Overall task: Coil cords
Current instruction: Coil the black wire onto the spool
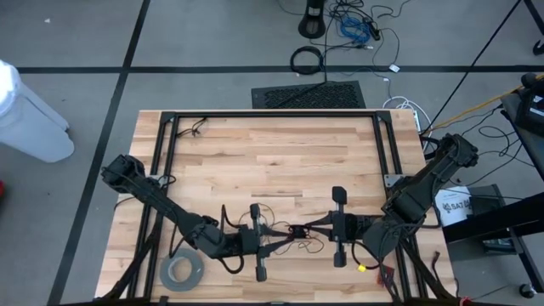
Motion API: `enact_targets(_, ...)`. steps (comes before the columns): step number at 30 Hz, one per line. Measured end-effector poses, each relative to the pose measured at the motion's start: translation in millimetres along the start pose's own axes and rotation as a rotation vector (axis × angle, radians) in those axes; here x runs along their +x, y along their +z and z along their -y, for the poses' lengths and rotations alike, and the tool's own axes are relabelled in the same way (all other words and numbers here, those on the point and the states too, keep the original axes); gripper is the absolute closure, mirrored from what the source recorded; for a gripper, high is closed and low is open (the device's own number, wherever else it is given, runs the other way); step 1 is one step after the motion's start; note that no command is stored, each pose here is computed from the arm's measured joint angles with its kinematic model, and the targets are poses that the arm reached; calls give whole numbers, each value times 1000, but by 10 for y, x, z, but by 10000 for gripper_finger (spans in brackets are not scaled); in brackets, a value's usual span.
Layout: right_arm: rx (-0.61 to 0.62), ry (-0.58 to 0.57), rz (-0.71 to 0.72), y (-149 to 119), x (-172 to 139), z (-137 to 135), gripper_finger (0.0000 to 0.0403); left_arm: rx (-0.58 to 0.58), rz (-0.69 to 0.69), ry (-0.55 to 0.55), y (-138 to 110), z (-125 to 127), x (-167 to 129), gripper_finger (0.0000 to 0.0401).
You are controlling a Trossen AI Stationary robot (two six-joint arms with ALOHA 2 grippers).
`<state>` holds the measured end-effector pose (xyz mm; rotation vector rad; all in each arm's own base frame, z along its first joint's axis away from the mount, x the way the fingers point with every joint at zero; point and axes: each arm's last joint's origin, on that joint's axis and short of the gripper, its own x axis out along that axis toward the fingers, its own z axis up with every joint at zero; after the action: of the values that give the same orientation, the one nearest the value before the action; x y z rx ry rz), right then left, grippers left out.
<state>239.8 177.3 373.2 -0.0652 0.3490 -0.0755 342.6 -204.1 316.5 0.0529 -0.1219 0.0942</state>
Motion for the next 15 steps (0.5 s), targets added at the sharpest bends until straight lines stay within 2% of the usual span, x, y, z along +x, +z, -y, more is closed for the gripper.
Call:
enact_targets(3,-1,0,1,2,-1,2,403,23,-2,1,-2,-2,1,387)
enact_targets(10,-13,0,2,3,-1,3,400,28,-5,19,3,3,-10,394)
enact_targets(15,-9,3,-14,-19,-33,-9,371,36,2,36,71,-4,-52,398)
